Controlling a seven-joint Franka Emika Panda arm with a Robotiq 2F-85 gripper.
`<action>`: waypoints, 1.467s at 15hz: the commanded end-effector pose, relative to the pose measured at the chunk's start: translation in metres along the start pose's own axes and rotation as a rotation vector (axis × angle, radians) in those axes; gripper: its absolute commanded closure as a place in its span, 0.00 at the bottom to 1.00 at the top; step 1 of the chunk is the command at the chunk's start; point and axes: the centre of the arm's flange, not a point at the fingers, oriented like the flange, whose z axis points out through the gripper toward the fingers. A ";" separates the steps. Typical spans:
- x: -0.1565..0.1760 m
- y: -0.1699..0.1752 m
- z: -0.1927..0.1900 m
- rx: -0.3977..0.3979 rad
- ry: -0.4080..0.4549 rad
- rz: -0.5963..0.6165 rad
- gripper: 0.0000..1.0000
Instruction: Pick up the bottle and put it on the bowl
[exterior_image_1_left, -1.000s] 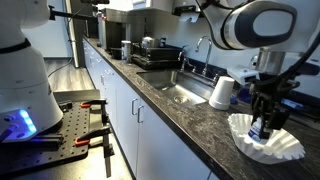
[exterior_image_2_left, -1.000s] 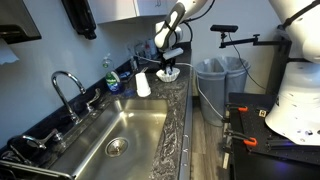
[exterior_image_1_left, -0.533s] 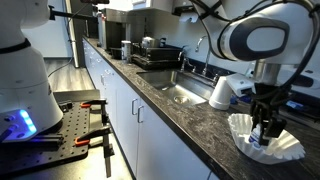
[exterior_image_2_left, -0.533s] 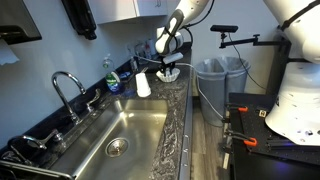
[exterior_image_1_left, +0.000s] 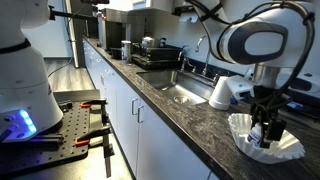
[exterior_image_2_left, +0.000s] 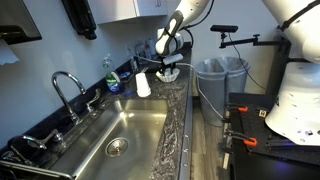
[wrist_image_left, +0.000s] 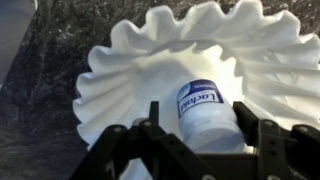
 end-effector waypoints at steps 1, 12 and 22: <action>-0.004 0.001 -0.014 0.019 0.031 0.025 0.00; -0.006 0.004 -0.111 0.085 0.105 -0.028 0.00; -0.053 0.004 -0.163 0.029 -0.050 -0.305 0.00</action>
